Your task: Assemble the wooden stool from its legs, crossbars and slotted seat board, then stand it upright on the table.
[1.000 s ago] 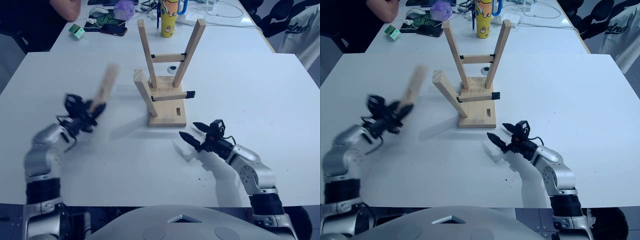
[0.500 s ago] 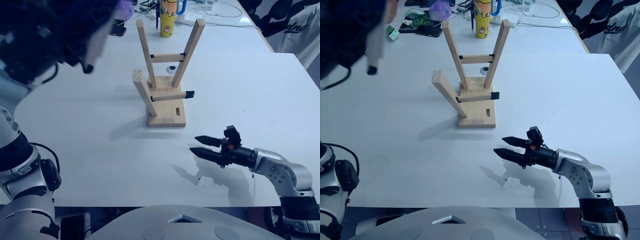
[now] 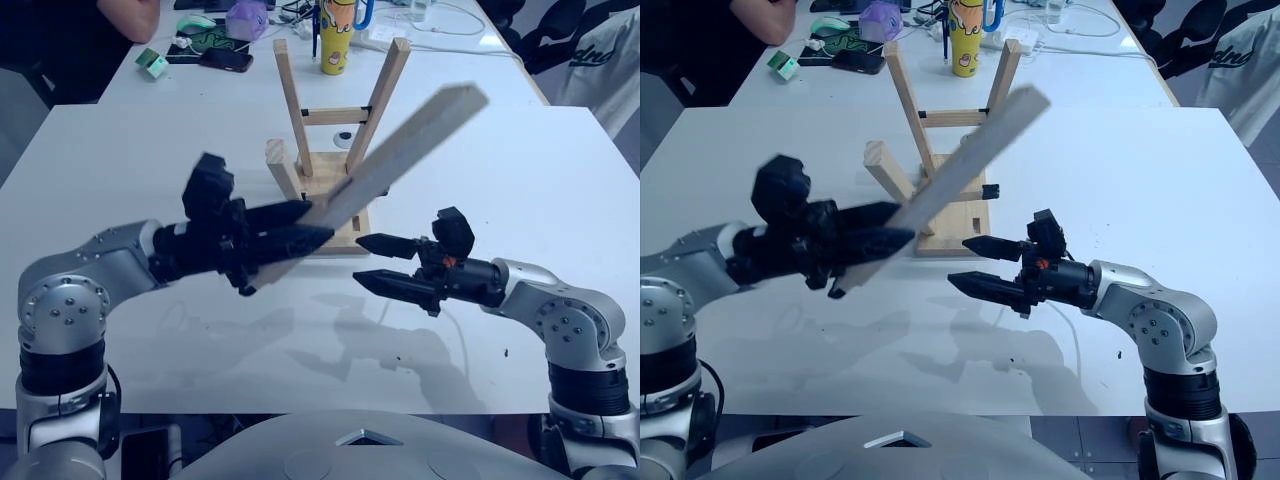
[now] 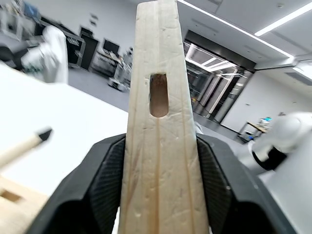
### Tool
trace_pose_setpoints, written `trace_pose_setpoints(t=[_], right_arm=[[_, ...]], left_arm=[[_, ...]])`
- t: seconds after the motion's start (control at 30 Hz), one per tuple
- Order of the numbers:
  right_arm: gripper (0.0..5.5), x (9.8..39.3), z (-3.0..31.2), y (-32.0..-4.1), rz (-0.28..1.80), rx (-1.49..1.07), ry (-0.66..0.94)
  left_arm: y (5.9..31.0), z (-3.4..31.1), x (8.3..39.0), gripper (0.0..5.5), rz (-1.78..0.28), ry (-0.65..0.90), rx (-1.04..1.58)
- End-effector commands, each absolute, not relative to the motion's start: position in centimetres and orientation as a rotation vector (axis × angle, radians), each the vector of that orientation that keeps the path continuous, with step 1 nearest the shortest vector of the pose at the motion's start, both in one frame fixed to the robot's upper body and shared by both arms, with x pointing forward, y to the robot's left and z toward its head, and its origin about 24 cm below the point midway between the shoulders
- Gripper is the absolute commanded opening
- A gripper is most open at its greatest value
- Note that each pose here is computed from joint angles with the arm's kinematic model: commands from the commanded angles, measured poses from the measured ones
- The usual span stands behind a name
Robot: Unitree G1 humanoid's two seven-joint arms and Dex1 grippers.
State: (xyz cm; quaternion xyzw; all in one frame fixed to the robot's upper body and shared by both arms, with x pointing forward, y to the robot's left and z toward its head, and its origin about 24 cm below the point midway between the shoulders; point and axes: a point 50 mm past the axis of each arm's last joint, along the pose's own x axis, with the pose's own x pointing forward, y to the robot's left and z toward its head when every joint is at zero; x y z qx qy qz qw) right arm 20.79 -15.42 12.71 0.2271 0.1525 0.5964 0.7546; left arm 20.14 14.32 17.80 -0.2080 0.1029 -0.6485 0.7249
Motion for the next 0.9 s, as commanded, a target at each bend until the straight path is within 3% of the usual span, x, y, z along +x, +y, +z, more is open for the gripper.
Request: trace_pose_setpoints(t=[0.03,0.2,0.67,0.9], right_arm=[[4.71,21.0,13.6,-15.2,1.306,0.537,0.289],[4.71,19.6,14.5,-15.1,1.441,0.678,0.341],[4.71,20.3,15.2,-15.5,1.405,0.729,0.308],[3.79,20.4,15.1,-15.9,1.401,0.718,0.318]], left_arm=[[14.6,16.3,19.7,2.07,-1.436,0.304,-0.429],[15.0,15.7,20.5,2.07,-1.426,0.304,-0.435],[14.1,14.5,19.9,2.07,-1.494,0.384,-0.462],[14.9,14.5,20.2,2.07,-1.491,0.408,-0.439]])
